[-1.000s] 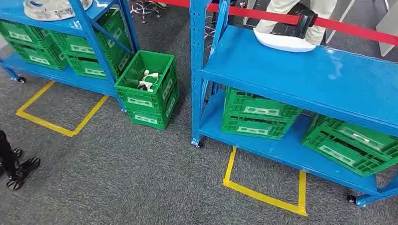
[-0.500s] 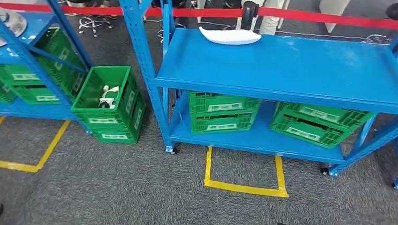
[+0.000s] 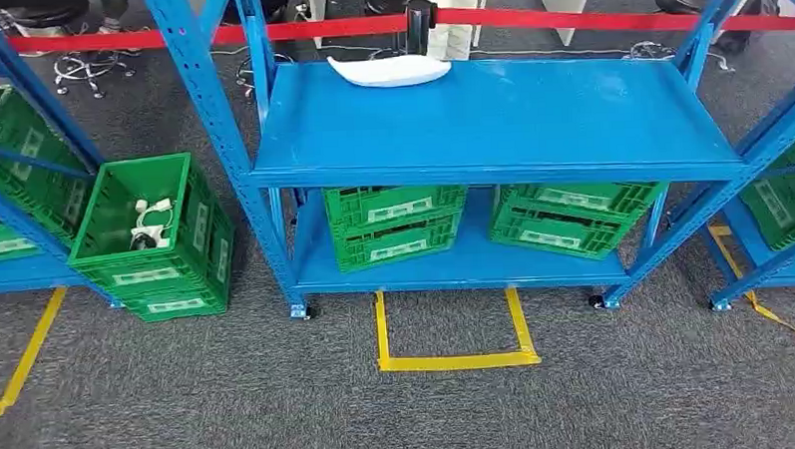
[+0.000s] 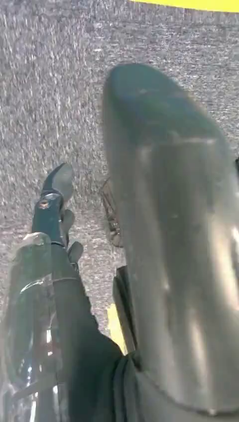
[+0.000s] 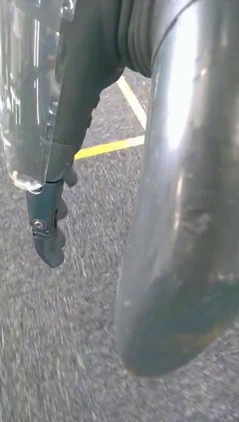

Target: Take the parts from the cabinet and place them on the table.

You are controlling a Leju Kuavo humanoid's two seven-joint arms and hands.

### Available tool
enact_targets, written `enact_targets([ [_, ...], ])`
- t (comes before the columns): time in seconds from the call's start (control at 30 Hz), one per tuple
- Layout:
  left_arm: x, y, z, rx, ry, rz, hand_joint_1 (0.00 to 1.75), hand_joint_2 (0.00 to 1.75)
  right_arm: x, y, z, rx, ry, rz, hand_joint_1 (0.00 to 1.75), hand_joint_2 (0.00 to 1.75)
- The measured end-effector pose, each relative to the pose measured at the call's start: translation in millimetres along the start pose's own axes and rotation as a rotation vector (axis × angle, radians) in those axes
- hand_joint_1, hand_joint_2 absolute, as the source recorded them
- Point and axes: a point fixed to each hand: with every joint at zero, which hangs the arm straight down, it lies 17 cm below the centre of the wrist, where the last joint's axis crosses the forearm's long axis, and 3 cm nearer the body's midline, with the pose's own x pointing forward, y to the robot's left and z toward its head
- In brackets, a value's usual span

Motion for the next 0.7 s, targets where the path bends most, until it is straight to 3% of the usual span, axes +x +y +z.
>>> enact_targets([
  [0.7,0.8,-0.9,0.0,-0.001,0.000,0.004,0.00,0.00,4.8,1.6,-0.2,0.006,-0.009,0.006,0.00,0.00],
])
